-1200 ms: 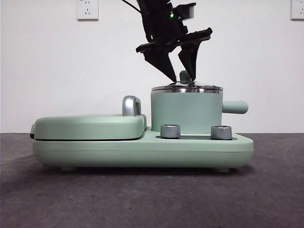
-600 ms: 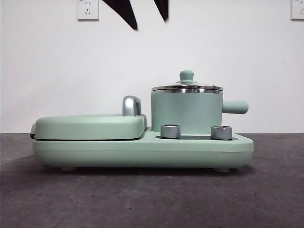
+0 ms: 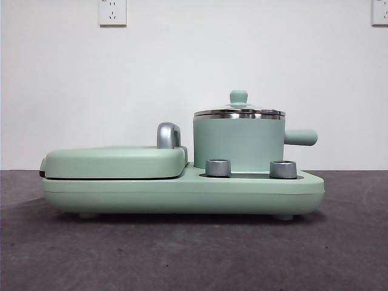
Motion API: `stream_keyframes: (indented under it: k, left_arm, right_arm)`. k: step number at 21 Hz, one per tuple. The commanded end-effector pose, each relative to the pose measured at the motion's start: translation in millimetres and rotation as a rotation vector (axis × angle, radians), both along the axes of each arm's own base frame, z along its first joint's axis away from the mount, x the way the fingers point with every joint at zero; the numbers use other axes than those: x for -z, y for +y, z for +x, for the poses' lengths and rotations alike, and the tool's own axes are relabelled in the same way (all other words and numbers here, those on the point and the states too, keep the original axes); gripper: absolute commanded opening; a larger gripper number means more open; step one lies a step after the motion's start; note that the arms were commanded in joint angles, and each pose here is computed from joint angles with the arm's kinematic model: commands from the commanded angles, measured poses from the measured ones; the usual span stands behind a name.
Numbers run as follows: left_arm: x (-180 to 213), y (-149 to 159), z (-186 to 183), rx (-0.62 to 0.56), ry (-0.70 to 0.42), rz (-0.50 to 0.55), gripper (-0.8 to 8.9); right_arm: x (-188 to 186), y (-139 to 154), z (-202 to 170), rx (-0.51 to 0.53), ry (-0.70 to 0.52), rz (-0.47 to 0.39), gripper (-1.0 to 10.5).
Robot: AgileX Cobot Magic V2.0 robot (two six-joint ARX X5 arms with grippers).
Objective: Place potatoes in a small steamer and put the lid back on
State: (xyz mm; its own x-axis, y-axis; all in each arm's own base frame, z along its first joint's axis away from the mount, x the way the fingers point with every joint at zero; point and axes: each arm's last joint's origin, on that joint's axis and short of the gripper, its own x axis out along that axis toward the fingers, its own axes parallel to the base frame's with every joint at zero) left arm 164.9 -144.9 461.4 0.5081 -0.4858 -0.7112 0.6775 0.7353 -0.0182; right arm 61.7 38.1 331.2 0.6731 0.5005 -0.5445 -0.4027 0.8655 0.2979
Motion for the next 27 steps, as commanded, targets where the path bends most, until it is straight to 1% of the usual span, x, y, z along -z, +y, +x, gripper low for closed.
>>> stream_keyframes:
  k: [1,5,7,12,13,14,15,16,17,18,19,20,27]
  left_arm:
    - [14.1,14.8,-20.3,-0.005,-0.005,-0.036,4.05]
    - [35.8,40.7,-49.4,-0.014,-0.083,-0.120,4.04]
    - [47.0,50.7,-60.6,-0.025,-0.117,-0.171,4.04]
    - [75.5,68.7,-80.9,-0.050,-0.166,-0.266,3.92]
    - [81.4,71.3,-83.8,-0.054,-0.169,-0.277,3.72]
    - [87.3,73.6,-86.4,-0.062,-0.162,-0.285,3.33]
    - [91.5,75.1,-88.0,-0.064,-0.157,-0.285,2.67]
    - [96.2,76.6,-89.8,-0.065,-0.152,-0.279,1.33]
    - [100.1,77.8,-91.0,-0.067,-0.145,-0.273,-0.20]
    - [102.4,78.6,-91.7,-0.073,-0.141,-0.273,0.25]
    - [104.0,79.2,-92.3,-0.079,-0.135,-0.274,0.08]
    - [104.6,79.2,-92.3,-0.083,-0.129,-0.276,0.08]
    - [104.7,79.3,-92.6,-0.084,-0.125,-0.275,0.08]
  right_arm:
    - [-2.8,1.6,-0.6,-0.054,-0.013,0.015,4.4]
    - [-3.5,3.1,-1.4,-0.118,-0.018,0.029,4.4]
    - [-4.5,3.7,-1.1,-0.129,-0.028,0.036,4.4]
    - [-10.2,6.4,0.6,-0.186,-0.086,0.079,4.4]
    - [-11.6,7.0,0.9,-0.197,-0.098,0.090,4.4]
    - [-12.8,7.3,1.3,-0.201,-0.109,0.098,4.4]
    - [-14.0,7.7,1.7,-0.206,-0.120,0.106,4.3]
    - [-14.6,8.0,1.7,-0.215,-0.124,0.113,3.2]
    - [-14.6,8.4,1.3,-0.234,-0.121,0.120,0.9]
    - [-14.7,8.8,1.0,-0.254,-0.125,0.120,-0.2]
    - [-14.7,8.7,1.0,-0.252,-0.125,0.119,0.3]
    - [-14.7,8.6,1.1,-0.248,-0.127,0.117,0.1]
    - [-14.8,8.5,1.0,-0.248,-0.127,0.117,0.1]
